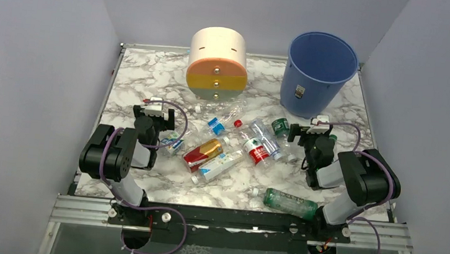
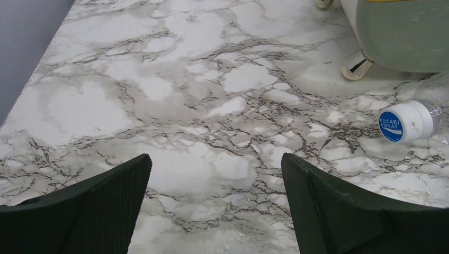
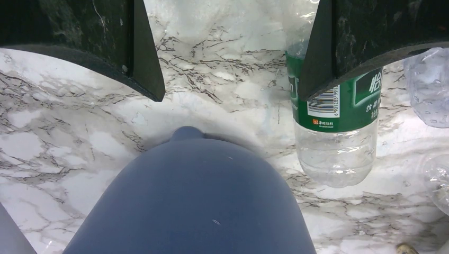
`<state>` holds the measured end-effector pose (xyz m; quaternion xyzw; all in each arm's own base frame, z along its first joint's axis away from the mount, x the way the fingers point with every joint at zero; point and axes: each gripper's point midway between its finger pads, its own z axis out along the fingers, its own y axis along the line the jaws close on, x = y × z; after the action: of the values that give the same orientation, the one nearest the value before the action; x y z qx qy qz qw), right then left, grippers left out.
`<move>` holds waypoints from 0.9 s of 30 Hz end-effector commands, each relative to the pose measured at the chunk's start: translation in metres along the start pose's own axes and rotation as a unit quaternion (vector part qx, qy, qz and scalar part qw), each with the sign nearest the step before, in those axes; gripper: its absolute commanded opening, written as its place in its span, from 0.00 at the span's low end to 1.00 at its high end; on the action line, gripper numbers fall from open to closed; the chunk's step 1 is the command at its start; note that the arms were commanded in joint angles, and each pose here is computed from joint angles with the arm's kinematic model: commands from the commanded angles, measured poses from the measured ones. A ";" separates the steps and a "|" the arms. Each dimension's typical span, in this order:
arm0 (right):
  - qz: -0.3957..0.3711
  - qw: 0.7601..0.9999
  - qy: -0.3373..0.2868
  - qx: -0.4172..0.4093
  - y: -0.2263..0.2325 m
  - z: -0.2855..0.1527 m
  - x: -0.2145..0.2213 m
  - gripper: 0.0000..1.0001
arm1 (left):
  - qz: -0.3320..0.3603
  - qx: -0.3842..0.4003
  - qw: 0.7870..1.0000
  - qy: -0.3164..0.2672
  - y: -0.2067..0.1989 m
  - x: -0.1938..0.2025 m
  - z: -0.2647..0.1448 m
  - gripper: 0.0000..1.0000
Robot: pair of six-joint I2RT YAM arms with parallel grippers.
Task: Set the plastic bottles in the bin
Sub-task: Pick up the plastic bottle at the center of the board.
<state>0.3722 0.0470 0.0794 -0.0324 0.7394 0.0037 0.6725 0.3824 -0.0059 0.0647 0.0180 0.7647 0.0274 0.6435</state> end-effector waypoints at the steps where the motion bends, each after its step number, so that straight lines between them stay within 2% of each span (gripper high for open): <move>1: 0.000 1.000 -0.016 -0.005 0.001 0.005 -0.010 0.99 | 0.003 -0.007 1.000 -0.017 0.002 -0.010 0.004 0.99; 23: -0.001 1.000 -0.017 -0.004 0.001 0.004 -0.010 0.99 | 0.004 -0.006 1.000 -0.017 0.001 -0.010 0.004 0.99; 27: -0.014 0.998 -0.048 -0.027 0.007 -0.008 -0.019 0.99 | 0.003 -0.005 1.000 -0.020 0.001 -0.011 0.002 0.99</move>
<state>0.3717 0.0473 0.0807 -0.0348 0.7370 0.0038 0.6750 0.3824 -0.0059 0.0647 0.0181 0.7646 0.0275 0.6437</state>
